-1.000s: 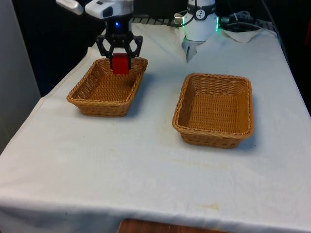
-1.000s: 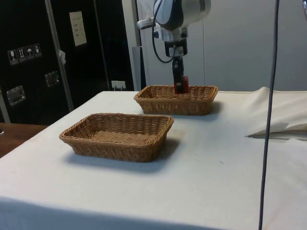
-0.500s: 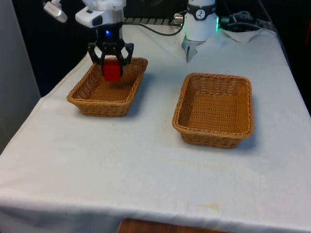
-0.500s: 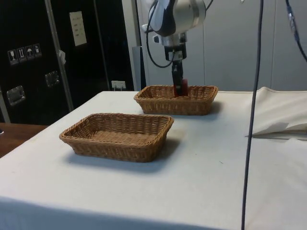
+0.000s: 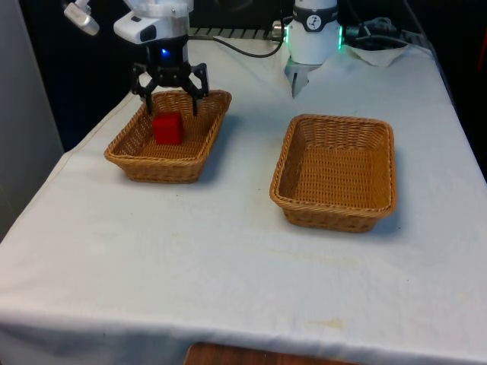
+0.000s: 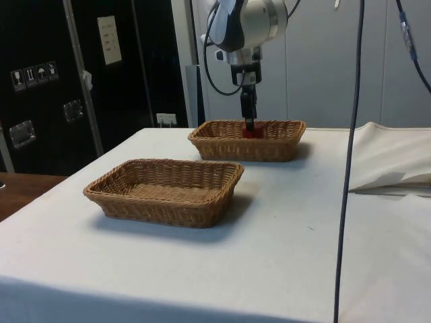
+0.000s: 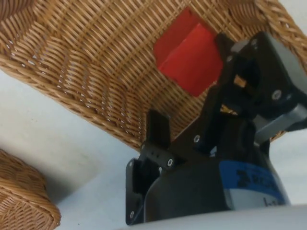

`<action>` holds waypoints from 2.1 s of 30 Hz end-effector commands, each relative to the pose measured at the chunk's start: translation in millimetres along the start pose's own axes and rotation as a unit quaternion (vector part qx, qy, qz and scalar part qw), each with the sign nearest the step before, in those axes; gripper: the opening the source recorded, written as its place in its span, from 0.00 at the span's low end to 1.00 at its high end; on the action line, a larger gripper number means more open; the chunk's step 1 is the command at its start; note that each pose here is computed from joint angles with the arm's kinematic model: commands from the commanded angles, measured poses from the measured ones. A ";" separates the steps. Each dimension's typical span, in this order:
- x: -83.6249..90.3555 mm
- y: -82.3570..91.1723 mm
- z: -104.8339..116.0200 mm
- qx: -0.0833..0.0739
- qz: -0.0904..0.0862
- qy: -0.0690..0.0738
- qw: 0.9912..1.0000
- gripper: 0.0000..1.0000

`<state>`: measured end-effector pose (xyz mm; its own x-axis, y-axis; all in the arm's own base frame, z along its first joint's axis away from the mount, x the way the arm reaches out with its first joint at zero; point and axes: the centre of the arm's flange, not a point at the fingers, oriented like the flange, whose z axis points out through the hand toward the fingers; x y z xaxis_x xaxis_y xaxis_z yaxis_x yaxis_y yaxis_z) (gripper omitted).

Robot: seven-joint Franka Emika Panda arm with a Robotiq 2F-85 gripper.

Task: Pick up the red cube and place it into the right basket.

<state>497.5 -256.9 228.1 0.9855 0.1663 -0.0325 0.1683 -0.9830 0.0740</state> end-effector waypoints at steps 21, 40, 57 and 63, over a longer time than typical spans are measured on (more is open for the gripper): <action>-10.2 6.0 -37.7 0.013 0.006 0.012 1.000 1.00; 9.8 -35.1 -97.8 0.016 0.001 0.043 0.999 1.00; 36.5 -69.8 -127.5 0.015 -0.023 0.074 0.997 1.00; 46.7 -86.5 -128.3 0.010 -0.025 0.075 0.997 1.00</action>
<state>529.8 -153.6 348.8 0.9668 0.2273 0.1163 0.2240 -0.9737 0.0407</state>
